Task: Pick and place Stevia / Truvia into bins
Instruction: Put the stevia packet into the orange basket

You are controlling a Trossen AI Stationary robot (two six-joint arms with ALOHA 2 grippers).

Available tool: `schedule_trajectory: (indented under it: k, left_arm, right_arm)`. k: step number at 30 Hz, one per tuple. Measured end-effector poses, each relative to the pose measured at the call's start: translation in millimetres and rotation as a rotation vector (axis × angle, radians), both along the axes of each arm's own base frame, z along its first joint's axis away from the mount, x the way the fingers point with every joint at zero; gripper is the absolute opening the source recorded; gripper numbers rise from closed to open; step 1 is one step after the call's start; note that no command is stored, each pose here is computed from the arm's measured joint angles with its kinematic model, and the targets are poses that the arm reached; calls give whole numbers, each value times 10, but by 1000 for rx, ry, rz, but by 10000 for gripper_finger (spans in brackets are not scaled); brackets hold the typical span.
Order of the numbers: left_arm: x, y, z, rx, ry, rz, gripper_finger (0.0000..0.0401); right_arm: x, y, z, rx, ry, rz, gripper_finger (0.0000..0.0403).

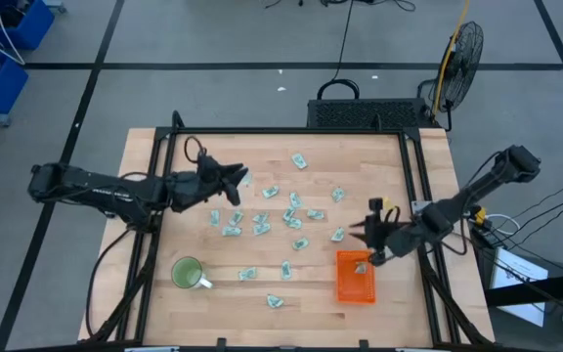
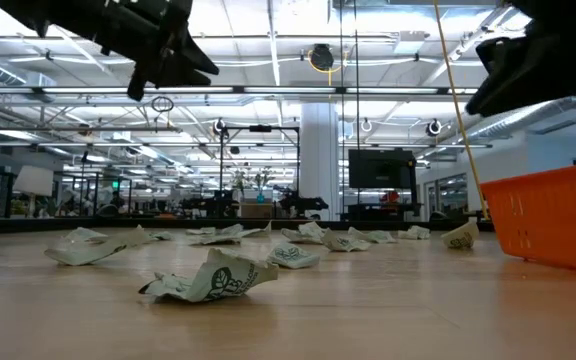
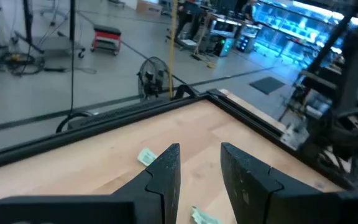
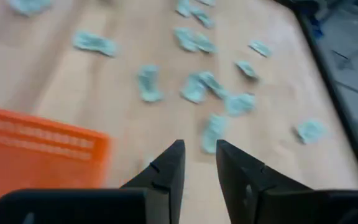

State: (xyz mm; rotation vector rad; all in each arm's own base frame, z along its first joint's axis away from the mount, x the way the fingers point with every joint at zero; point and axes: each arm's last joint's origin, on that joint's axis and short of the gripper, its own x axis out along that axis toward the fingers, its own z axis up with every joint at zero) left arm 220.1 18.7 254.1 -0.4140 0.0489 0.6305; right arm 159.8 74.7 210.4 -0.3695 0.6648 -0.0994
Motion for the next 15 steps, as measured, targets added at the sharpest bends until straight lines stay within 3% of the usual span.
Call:
schedule_trajectory:
  k: [4,9,12,15]
  left_arm:
    - [-3,132,-4,-48,-20,-10,120]
    - [-13,195,-5,-29,-6,9,120]
    - [-14,201,-5,-21,-1,13,120]
    - [-15,201,-6,-17,3,13,120]
  right_arm:
    - [59,-192,-21,-53,37,-83,121]
    - [190,-513,-130,-61,61,-280,153]
    - [254,-736,-355,-31,43,-395,156]
    - [270,-924,-601,52,28,-426,152]
